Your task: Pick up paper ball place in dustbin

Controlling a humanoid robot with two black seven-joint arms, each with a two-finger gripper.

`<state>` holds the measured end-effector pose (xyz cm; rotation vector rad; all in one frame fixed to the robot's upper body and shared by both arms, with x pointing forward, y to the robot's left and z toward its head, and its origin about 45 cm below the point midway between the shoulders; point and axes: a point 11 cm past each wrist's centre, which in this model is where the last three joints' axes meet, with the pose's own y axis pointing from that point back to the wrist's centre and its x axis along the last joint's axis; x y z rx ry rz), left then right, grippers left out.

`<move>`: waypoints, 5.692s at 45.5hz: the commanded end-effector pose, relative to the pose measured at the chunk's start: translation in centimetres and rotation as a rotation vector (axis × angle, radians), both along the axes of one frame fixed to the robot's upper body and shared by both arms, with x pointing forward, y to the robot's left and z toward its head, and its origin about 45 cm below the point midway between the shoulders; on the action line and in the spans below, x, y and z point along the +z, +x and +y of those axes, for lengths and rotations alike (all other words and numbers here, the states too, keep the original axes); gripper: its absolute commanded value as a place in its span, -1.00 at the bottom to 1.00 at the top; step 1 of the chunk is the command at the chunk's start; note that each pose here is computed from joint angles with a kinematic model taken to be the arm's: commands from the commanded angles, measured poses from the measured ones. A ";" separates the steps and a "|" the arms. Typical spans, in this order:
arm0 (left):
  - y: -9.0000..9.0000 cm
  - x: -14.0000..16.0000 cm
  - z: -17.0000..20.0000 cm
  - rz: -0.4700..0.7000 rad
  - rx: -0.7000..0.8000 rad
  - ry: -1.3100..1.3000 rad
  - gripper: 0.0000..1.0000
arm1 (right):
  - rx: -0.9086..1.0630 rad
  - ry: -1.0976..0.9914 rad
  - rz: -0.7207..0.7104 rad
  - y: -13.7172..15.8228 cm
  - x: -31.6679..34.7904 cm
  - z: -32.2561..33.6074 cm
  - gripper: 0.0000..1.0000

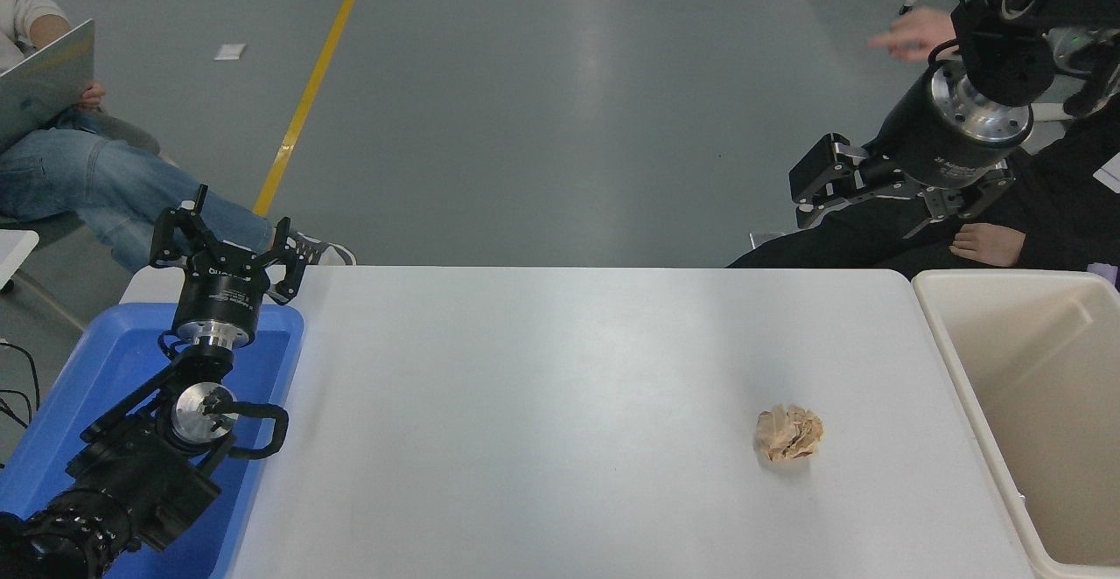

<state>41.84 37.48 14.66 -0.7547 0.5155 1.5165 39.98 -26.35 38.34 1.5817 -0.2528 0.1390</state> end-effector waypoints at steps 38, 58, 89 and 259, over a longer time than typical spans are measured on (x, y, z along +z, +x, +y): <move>0.0 0.0 0.0 -0.001 0.002 -0.002 0.98 | -0.008 0.002 0.004 -0.1 -0.1 -0.3 1.00; 0.0 0.0 0.0 -0.001 0.002 -0.002 0.98 | -0.018 0.011 0.045 -0.4 -1.9 -0.6 1.00; 0.1 0.1 0.0 -0.002 0.001 0.000 0.98 | -0.070 0.027 0.138 -2.2 -16.7 0.8 1.00; 0.1 0.1 0.0 -0.002 0.002 -0.002 0.98 | -0.138 0.109 0.065 -4.7 1.3 -3.2 -1.00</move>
